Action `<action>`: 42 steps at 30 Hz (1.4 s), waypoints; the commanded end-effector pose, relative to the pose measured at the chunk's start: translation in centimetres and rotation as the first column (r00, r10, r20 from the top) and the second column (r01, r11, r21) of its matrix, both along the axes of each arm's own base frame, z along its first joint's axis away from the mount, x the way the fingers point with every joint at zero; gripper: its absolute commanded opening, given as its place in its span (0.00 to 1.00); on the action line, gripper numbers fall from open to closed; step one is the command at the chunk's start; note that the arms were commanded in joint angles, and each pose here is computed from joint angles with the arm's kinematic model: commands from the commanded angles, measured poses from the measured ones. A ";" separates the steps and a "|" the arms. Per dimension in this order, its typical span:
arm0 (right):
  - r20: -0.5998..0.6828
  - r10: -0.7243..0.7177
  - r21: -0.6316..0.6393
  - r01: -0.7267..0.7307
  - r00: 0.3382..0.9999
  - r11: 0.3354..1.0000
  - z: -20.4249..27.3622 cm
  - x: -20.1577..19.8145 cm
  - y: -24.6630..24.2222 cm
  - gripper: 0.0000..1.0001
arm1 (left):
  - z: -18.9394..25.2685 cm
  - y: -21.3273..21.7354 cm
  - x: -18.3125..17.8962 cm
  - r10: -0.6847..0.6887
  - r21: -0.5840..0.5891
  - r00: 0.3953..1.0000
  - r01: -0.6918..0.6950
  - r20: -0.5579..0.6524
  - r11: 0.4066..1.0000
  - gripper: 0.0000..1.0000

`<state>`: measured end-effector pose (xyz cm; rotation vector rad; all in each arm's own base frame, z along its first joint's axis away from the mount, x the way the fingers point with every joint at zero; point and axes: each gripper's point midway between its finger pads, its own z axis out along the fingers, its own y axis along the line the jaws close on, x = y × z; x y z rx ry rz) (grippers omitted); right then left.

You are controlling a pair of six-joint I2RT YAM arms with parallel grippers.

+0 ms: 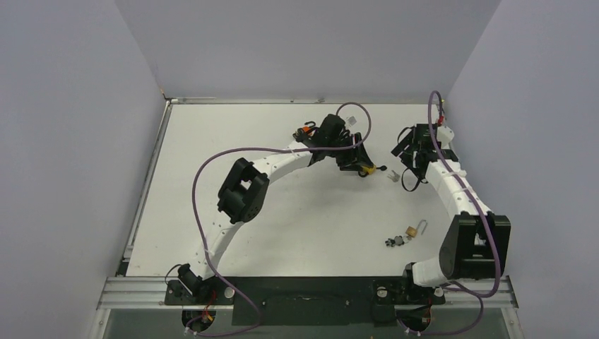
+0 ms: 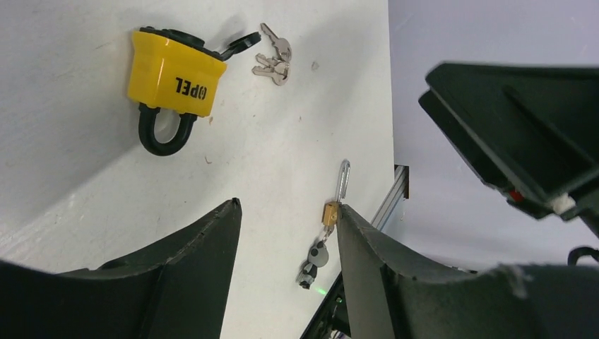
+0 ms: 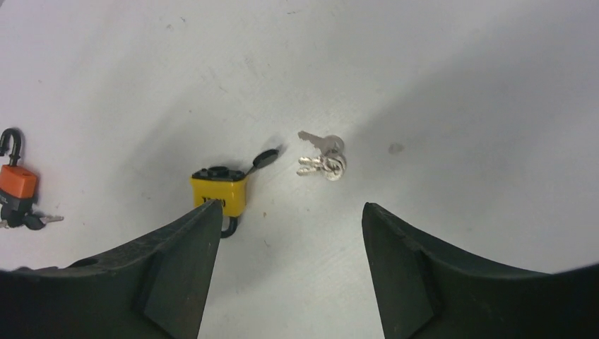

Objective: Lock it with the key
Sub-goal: Place the key at the center of the board, then pick up the lock from the center of the board.

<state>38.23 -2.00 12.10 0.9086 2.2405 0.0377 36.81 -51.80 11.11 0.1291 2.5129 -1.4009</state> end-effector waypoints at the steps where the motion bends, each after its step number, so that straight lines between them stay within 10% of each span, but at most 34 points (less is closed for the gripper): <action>1: -0.042 -0.056 -0.039 0.055 0.998 0.998 0.9 -4.9 -0.5 0.68 | 2.4 0.2 -0.6 -0.047 0.020 0.997 0.046 0.059 0.999 0.50; 20: -0.339 -0.353 -0.062 0.354 0.872 0.933 -3.3 -22.5 -1.6 0.64 | 6.9 9.7 -13.4 0.026 -0.039 0.981 -0.019 0.190 0.999 0.52; 42: -0.305 -0.394 0.063 0.431 0.867 0.900 -9.8 -18.4 -3.6 0.62 | 7.2 13.7 -15.9 -0.003 -0.070 0.970 0.021 0.243 0.997 0.53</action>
